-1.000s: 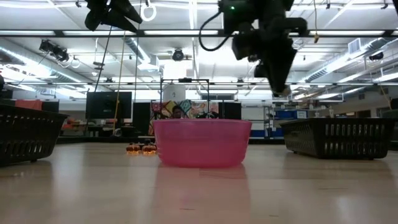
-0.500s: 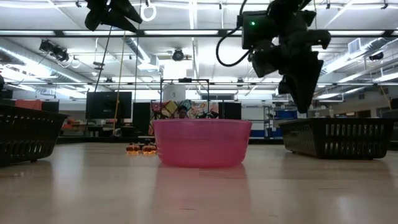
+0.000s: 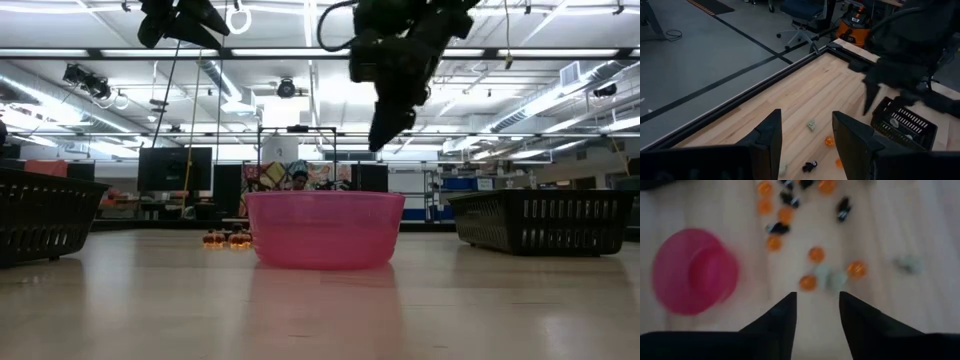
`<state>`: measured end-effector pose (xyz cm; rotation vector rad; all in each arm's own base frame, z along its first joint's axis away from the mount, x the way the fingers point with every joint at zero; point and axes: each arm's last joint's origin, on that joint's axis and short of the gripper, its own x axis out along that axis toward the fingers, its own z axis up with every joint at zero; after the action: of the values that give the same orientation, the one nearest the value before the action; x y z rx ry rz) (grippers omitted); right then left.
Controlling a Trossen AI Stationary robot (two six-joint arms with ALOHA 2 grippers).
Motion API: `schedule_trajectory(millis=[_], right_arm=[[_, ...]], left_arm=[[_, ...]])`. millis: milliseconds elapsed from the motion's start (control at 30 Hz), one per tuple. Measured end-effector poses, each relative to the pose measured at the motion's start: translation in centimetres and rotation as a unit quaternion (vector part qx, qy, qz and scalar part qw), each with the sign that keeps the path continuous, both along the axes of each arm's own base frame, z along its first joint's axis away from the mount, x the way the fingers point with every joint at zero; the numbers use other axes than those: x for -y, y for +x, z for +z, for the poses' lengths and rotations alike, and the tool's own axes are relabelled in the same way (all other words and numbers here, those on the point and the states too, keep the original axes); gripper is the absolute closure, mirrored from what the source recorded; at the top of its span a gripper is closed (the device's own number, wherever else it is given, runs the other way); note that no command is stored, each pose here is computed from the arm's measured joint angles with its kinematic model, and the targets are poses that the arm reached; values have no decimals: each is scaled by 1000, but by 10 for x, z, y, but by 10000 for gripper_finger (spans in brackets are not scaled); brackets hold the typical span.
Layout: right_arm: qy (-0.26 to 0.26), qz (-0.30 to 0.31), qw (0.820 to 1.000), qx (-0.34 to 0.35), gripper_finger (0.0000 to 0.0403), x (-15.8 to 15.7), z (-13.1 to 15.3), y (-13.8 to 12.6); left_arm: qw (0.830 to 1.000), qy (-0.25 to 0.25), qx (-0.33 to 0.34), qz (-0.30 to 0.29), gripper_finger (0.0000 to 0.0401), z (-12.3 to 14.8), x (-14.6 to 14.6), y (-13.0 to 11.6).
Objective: Sort Halloween decoration
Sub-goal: Put the white skull toy into the top black bin
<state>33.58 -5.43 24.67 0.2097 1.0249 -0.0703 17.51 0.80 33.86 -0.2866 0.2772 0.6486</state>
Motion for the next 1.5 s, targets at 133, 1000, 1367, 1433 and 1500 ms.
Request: schedule_trajectory(millis=[133,1000,1367,1433,1500], right_arm=[[-15,-24,1000,7,215,18,-21,15],[-17,-153,985,-73,183,97,-100,44],[-6,-126,987,-100,211,94,-108,42],[-1,-118,988,-101,228,94,-108,42],[8,-110,989,-102,248,95,-108,41]], left_arm=[[1000,-2,5,1,252,1,0,0],[1000,-2,-15,21,252,-6,-7,9],[1000,-4,-15,17,252,-6,-6,9],[1000,-4,-15,17,252,-6,-6,9],[1000,-4,-15,16,252,-6,-6,9]])
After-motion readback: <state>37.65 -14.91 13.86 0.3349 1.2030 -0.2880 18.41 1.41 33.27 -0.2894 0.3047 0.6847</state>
